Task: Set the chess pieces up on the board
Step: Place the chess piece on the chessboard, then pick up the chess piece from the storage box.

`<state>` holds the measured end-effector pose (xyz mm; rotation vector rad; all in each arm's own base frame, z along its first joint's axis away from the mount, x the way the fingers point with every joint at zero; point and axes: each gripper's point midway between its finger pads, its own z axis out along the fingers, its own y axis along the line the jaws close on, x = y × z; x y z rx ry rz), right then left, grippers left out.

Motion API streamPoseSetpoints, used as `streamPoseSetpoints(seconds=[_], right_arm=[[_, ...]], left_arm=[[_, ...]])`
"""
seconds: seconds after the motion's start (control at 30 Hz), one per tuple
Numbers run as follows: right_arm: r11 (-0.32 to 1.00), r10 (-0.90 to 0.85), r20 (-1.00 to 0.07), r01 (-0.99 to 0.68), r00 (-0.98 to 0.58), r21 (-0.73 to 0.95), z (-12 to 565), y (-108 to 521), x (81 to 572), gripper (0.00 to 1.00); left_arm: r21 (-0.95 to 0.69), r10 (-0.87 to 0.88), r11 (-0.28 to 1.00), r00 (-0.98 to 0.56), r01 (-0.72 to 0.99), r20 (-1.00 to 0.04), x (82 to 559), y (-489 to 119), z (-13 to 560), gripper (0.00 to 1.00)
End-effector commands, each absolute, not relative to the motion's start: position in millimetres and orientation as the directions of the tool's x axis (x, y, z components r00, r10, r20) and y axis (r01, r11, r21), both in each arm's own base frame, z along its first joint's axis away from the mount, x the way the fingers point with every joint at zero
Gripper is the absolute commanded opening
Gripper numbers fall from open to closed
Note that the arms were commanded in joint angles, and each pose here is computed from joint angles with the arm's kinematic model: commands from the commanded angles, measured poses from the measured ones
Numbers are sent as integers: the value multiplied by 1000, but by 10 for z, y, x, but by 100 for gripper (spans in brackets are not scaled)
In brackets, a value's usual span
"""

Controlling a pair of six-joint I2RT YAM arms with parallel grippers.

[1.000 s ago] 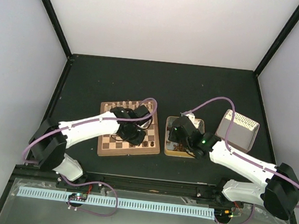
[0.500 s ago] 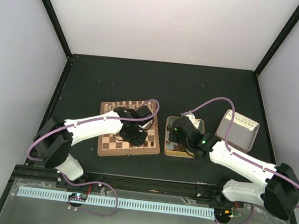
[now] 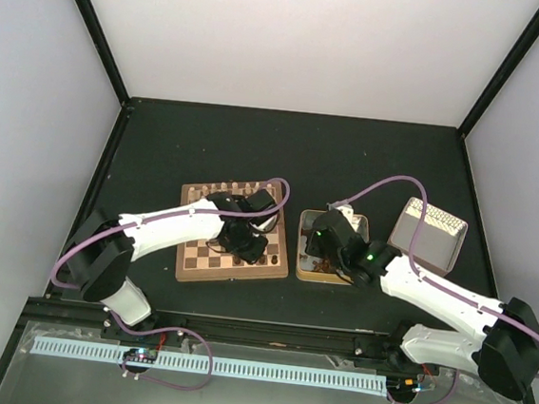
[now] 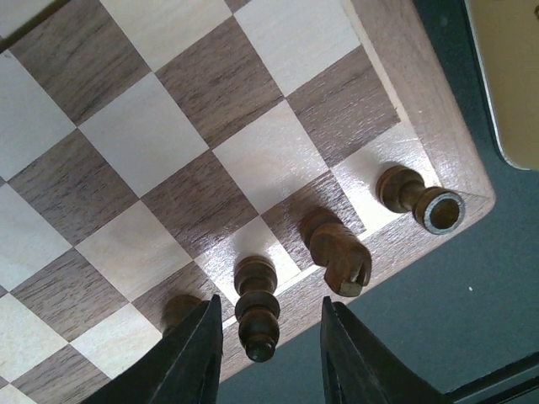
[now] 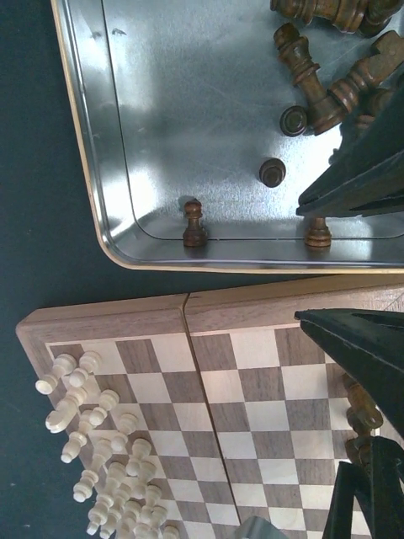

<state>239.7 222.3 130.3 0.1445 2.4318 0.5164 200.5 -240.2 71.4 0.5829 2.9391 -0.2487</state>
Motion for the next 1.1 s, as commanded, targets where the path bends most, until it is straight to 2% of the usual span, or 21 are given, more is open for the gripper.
streamPoseSetpoints(seconds=[0.0, 0.2, 0.5, 0.73, 1.07], right_arm=[[922, 252, -590, 4, -767, 388, 1345, 2105, 2406, 31], [943, 226, -598, 20, -769, 331, 1259, 2003, 2398, 32], [972, 124, -484, 7, -866, 236, 851, 1903, 2365, 33], [995, 38, -430, -7, -902, 103, 567, 1891, 2471, 26], [1000, 22, -437, 14, -899, 21, 393, 1870, 2607, 20]], left_arm=[[-165, 371, 896, -899, 413, -234, 2109, -2549, 986, 35], [-159, 310, 912, -890, 378, -334, 2276, -2497, 1314, 41], [-253, 54, 943, -846, 218, -530, 2529, -2064, 1794, 44], [-288, -13, 941, -827, 180, -562, 2542, -1882, 1813, 45], [-305, -13, 936, -846, 178, -534, 2519, -1842, 1710, 45]])
